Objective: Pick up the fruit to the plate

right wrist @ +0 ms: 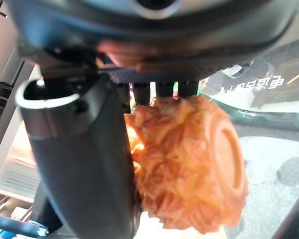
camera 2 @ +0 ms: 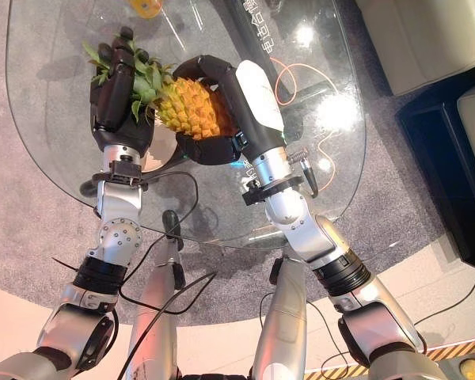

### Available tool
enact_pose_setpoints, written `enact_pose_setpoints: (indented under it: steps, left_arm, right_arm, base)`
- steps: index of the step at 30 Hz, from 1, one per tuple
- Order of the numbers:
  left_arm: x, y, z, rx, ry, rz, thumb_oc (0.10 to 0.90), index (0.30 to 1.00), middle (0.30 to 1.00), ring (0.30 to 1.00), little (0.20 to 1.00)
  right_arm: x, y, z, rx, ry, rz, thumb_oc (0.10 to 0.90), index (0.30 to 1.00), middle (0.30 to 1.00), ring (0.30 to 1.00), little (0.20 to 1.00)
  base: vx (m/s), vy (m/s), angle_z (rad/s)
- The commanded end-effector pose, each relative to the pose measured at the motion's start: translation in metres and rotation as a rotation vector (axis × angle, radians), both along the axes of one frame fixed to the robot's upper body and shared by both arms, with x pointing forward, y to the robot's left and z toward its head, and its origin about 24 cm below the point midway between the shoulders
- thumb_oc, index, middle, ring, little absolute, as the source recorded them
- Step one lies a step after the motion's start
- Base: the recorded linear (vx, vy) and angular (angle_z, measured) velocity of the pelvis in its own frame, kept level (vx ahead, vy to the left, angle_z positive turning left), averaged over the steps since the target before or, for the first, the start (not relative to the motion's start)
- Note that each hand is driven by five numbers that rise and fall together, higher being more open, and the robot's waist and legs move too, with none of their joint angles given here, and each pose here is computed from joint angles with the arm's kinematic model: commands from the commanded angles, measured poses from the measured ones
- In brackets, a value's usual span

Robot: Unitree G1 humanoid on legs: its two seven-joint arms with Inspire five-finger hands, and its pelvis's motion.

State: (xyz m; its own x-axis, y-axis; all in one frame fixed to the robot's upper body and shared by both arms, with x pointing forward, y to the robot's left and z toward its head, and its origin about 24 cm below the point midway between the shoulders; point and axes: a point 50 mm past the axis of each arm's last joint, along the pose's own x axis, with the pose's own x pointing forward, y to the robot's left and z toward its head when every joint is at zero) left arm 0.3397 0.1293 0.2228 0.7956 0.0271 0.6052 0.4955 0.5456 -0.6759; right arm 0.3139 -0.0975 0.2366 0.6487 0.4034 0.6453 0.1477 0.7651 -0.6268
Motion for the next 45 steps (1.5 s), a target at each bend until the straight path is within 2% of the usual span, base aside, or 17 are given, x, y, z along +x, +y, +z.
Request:
enact_pose_setpoints:
  steps: [1, 2, 22, 35, 45]
  left_arm:
    - [-0.03, -0.005, 0.069, 0.037, -0.396, -0.005, 0.1, 0.3, 0.3, 0.3, 0.2]
    - [-0.03, -0.005, 0.069, 0.037, -0.396, -0.005, 0.1, 0.3, 0.3, 0.3, 0.2]
    - [-0.03, 0.002, 0.069, 0.015, -0.391, 0.057, 0.1, 0.3, 0.3, 0.3, 0.2]
    - [-0.032, 0.027, 0.068, -0.085, -0.35, 0.28, 0.1, 0.3, 0.3, 0.3, 0.2]
    - [-0.037, 0.034, 0.069, -0.169, -0.332, 0.381, 0.1, 0.3, 0.3, 0.3, 0.2]
  right_arm:
    - [-0.051, 0.022, 0.07, 0.123, -0.397, 0.229, 0.525, 0.665, 0.665, 0.665, 0.625]
    - [-0.051, 0.022, 0.07, 0.125, -0.396, 0.229, 0.8, 0.9, 0.9, 0.9, 0.9]
    - [-0.048, 0.017, 0.069, 0.17, -0.403, 0.2, 0.8, 0.9, 0.9, 0.9, 0.9]
    - [-0.042, 0.007, 0.066, 0.217, -0.397, 0.148, 0.8, 0.9, 0.9, 0.9, 0.9]
    - [-0.042, 0.008, 0.069, 0.226, -0.407, 0.133, 0.8, 0.9, 0.9, 0.9, 0.9]
  base:
    - [0.0, 0.0, 0.0]
    - [0.0, 0.0, 0.0]
    - [0.0, 0.0, 0.0]
    - [0.0, 0.0, 0.0]
    - [0.0, 0.0, 0.0]
